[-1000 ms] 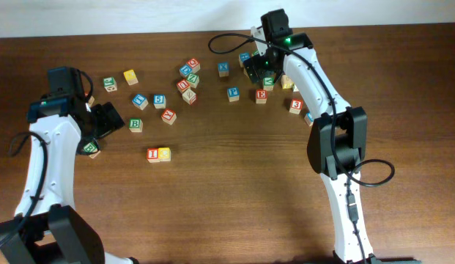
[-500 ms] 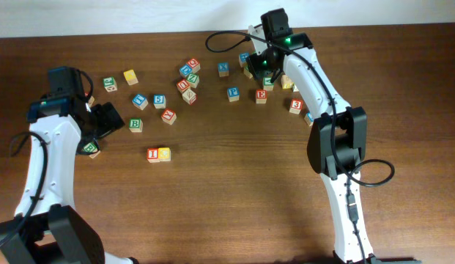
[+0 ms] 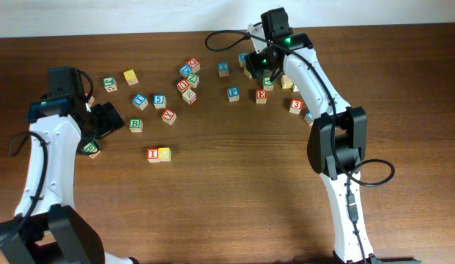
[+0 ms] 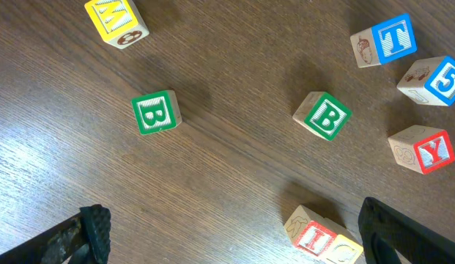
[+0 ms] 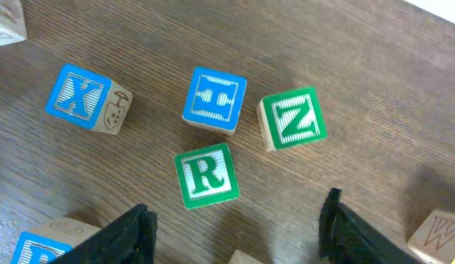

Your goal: Spell out ICRA

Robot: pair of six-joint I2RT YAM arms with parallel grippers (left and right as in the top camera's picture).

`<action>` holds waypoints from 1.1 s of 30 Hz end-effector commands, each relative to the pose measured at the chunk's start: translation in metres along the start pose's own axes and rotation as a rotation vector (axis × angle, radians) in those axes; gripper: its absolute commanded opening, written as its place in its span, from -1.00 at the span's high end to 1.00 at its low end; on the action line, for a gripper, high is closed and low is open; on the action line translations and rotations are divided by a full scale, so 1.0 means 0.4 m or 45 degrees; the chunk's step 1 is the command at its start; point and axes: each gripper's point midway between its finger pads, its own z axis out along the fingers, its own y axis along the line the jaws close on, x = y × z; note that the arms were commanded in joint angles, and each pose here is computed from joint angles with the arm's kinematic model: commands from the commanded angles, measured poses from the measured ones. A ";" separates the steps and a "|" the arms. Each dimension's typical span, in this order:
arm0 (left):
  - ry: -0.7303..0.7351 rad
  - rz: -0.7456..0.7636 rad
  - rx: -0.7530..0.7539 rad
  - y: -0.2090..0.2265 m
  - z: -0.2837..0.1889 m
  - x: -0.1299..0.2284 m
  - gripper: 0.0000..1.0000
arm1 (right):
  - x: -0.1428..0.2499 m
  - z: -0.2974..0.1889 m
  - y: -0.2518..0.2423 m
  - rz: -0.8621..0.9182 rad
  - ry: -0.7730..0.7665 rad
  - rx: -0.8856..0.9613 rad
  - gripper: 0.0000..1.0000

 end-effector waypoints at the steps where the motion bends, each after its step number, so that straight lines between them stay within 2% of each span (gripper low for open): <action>1: -0.003 -0.012 0.009 -0.001 -0.004 -0.002 -0.98 | -0.044 -0.037 0.021 -0.015 -0.061 -0.011 -0.30; 13: -0.003 -0.012 0.009 -0.001 -0.004 -0.002 -0.98 | -0.049 0.014 0.095 -0.103 -0.070 -0.034 -0.29; 19: -0.003 -0.012 0.009 -0.001 -0.004 -0.002 -0.98 | -0.009 0.070 0.091 -0.102 -0.020 -0.040 -0.30; 26: -0.002 -0.012 0.010 -0.001 -0.004 -0.002 -0.98 | -0.024 0.076 0.055 -0.103 -0.047 0.062 -0.29; 33: -0.003 -0.012 0.009 -0.001 -0.004 -0.002 -0.98 | -0.021 0.077 0.053 -0.103 -0.042 0.066 -0.29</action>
